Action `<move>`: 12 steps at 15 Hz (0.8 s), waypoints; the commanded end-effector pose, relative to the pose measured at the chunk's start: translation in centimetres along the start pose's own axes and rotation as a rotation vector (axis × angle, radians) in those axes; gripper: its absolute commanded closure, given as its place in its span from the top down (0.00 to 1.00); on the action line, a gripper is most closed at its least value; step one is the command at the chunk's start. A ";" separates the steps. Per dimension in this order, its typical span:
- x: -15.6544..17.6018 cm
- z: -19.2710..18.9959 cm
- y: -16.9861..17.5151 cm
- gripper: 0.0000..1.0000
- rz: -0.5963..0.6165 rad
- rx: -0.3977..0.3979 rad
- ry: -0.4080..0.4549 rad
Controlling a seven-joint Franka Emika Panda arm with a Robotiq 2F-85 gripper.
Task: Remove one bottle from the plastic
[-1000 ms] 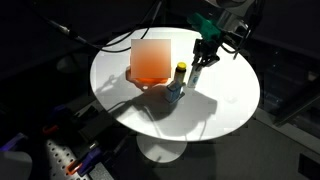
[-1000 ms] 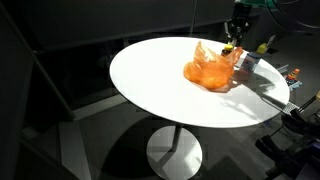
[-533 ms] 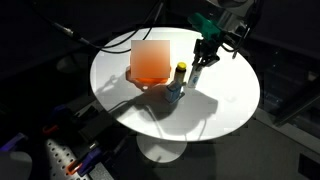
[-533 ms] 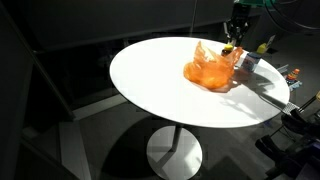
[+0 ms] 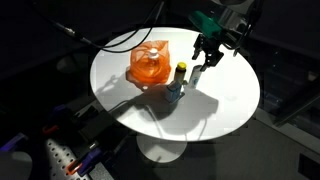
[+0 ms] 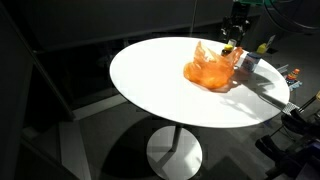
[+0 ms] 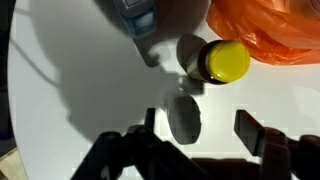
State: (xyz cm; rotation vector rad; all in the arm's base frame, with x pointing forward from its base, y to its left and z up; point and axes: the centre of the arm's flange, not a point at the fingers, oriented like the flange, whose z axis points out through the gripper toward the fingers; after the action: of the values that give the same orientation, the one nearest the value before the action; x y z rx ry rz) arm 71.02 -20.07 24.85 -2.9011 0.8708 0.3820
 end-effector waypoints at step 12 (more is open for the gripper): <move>-9.7 -8.8 -5.1 1.00 -0.145 -0.179 -0.042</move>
State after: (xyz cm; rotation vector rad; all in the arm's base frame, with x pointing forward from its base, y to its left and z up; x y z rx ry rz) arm 70.24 -14.27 33.43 -3.0152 0.6974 0.5087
